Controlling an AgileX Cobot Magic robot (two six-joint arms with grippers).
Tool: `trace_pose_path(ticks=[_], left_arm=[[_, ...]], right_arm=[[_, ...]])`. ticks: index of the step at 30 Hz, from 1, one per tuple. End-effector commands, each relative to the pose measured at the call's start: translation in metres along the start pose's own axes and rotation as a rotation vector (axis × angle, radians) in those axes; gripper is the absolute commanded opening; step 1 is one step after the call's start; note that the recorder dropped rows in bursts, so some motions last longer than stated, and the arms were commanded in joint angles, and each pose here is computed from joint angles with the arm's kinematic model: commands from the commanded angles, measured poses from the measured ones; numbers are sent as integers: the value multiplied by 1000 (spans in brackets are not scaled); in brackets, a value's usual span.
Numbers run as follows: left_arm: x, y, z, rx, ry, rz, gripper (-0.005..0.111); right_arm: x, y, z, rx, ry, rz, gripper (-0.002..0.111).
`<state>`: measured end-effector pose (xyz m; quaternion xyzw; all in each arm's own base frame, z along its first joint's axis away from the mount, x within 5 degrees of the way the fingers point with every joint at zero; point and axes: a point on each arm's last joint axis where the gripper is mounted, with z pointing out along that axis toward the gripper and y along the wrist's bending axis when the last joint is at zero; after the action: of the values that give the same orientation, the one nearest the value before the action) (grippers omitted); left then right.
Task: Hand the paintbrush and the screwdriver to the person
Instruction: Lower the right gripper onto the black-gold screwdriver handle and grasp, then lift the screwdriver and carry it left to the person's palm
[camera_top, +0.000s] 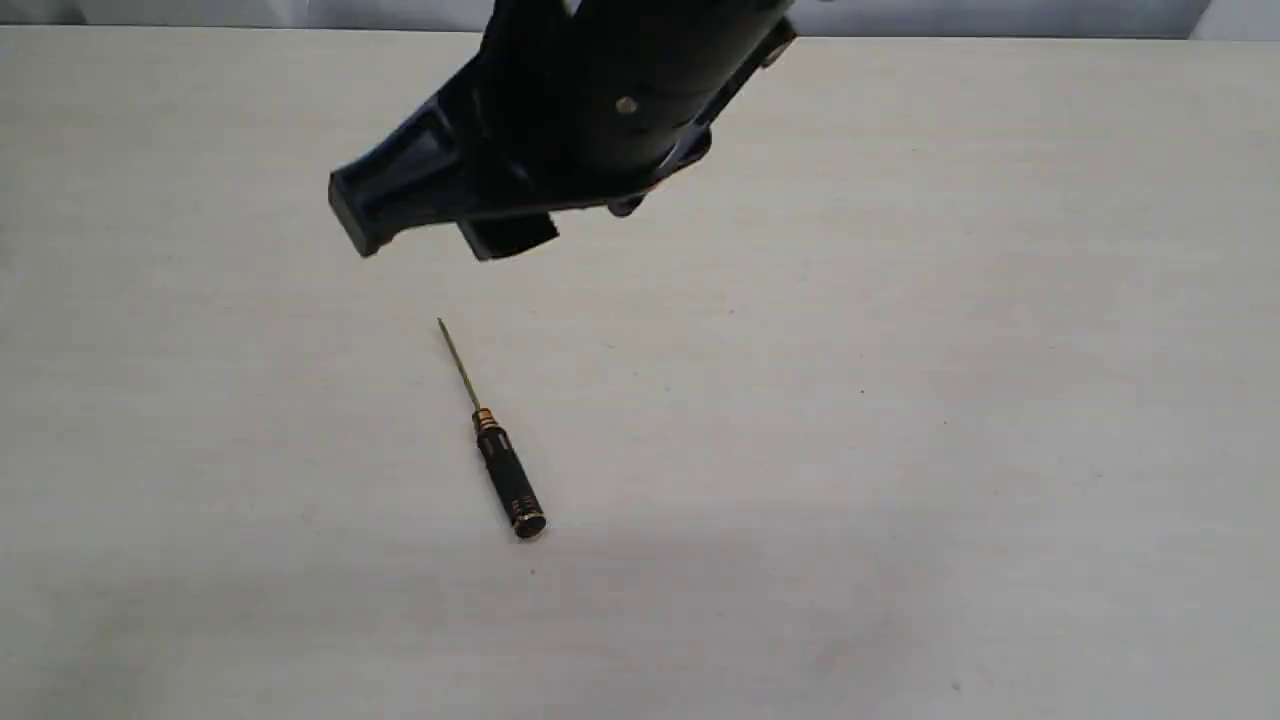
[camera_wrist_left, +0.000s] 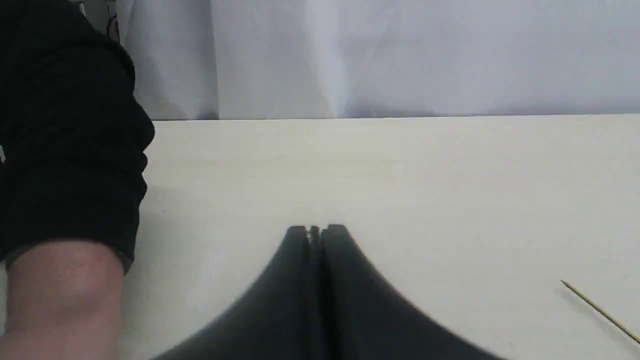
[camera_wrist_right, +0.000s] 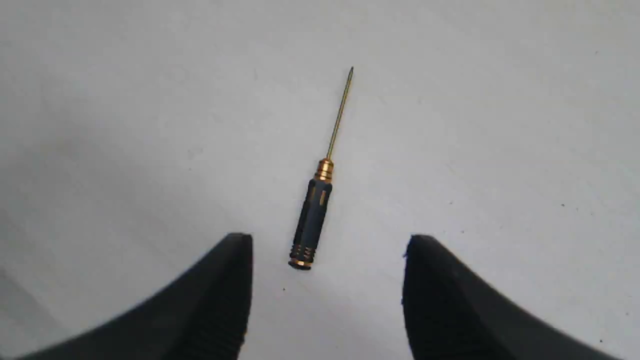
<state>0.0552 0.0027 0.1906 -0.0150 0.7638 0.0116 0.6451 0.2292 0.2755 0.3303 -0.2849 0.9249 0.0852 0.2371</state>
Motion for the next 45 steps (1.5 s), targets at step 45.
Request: trace_pose_path(ticks=[45], left_arm=[[0,-1,0,9,-7,-3,0]], right_arm=[[32,18,201,74,283,-83,4]])
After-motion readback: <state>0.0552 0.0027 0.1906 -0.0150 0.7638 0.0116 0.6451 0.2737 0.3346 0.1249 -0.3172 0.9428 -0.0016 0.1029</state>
